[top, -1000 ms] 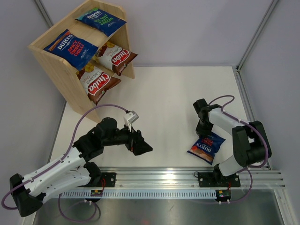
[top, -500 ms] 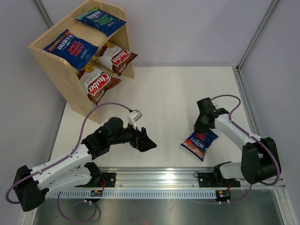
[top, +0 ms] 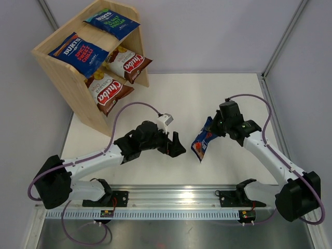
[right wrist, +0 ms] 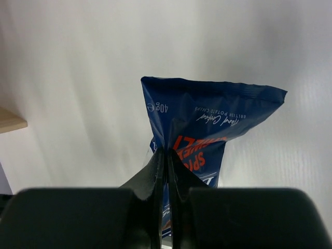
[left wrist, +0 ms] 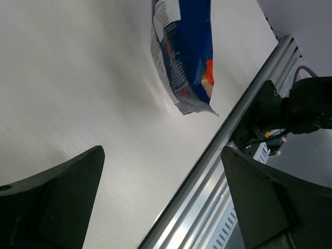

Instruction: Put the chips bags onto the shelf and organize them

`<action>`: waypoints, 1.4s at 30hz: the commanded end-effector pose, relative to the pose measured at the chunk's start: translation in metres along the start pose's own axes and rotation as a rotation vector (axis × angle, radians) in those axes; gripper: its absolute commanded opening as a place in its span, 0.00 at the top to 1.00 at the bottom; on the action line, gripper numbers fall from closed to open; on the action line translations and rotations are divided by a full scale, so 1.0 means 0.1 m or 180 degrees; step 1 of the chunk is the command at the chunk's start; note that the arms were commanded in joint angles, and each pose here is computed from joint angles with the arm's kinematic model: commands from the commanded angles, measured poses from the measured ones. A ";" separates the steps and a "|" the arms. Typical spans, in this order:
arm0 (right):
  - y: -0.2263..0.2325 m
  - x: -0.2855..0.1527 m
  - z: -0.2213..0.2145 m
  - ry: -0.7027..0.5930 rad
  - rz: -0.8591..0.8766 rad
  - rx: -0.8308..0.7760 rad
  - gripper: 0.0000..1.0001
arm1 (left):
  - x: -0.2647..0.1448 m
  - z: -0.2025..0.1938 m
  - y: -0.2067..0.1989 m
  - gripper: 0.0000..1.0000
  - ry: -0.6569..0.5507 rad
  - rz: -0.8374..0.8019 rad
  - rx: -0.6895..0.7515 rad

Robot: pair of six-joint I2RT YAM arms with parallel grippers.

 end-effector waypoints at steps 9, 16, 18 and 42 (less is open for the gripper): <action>0.59 -0.35 0.33 -0.0364 0.0389 -0.0552 1.00 | 0.41 0.44 -0.40 0.01 -0.0569 0.0041 0.0728; 0.72 -0.50 0.33 -0.0536 0.0932 -0.0245 1.00 | 0.54 0.47 -0.33 0.01 -0.1320 0.0492 0.0450; 0.71 -0.48 0.26 -0.0445 0.1057 -0.0152 1.00 | 0.55 0.51 -0.36 0.01 -0.1556 0.0502 0.0423; 0.86 -0.69 0.45 -0.0715 0.1135 -0.0037 1.00 | 0.58 0.45 -0.44 0.72 -0.1914 0.0627 0.0551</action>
Point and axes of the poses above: each gripper's point midway between its finger pads, its own x axis out along the fingers, its own y axis along the line the jaws close on, z = x × y, the point moved 9 cm from there along -x, back along the fingers, and after that the axes turned 3 degrees about x, right-handed, at the moved point
